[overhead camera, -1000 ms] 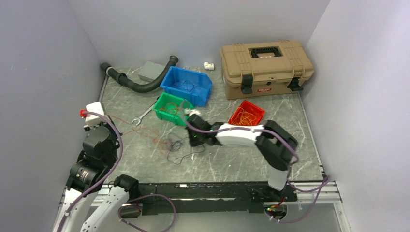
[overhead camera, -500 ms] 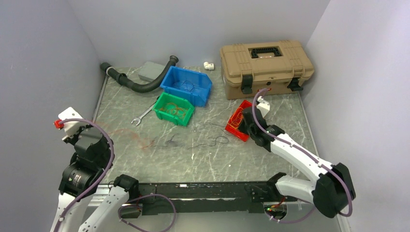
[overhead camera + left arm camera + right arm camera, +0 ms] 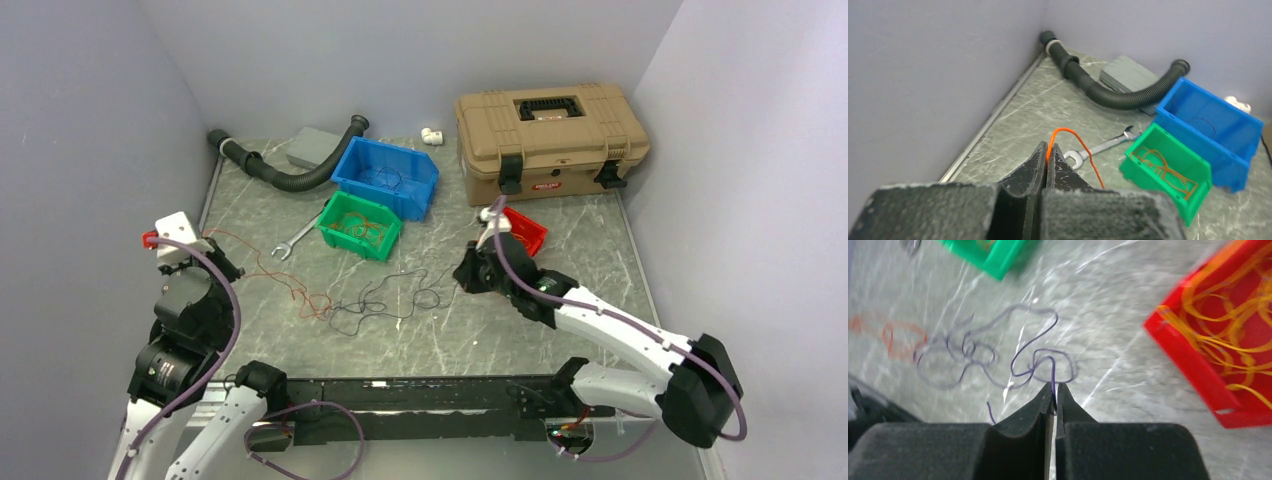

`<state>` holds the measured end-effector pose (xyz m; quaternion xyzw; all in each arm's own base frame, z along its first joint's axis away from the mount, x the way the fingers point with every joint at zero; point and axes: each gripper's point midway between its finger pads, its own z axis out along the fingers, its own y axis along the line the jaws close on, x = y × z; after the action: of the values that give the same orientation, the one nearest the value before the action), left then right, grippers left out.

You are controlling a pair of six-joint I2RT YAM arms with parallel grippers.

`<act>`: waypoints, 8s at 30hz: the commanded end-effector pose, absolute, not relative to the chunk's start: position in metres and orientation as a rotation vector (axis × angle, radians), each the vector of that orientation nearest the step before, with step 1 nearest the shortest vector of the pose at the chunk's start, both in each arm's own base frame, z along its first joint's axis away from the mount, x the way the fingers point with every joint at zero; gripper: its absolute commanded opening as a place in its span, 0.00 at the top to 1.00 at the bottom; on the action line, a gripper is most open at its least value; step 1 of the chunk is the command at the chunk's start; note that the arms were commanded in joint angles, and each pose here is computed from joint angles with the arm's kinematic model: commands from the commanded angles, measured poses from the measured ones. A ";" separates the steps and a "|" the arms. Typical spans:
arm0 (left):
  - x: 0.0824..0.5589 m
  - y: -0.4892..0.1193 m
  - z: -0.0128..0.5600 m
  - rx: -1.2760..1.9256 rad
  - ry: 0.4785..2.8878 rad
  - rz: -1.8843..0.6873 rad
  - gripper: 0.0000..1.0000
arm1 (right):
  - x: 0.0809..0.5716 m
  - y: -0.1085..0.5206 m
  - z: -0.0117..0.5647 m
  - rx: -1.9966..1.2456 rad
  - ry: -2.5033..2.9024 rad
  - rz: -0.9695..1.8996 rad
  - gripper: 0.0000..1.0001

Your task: Untangle the cables

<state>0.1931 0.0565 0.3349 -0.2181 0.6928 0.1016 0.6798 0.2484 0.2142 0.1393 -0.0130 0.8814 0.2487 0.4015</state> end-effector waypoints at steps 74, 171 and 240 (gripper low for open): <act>0.227 -0.027 0.330 -0.030 1.680 -0.052 0.86 | 0.263 0.148 0.242 0.190 1.982 0.540 1.00; 0.204 -0.214 0.290 0.696 1.622 -0.832 1.00 | 0.157 0.313 0.301 -1.078 1.505 1.139 0.22; 0.242 -0.070 0.313 0.162 1.645 -0.095 1.00 | 0.226 0.282 0.226 -0.583 2.016 0.856 1.00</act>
<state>0.2370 -0.0247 0.3039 -0.0344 0.7381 0.0316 0.6731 0.2467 0.2407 0.2118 -0.1377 0.8174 0.2795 0.4846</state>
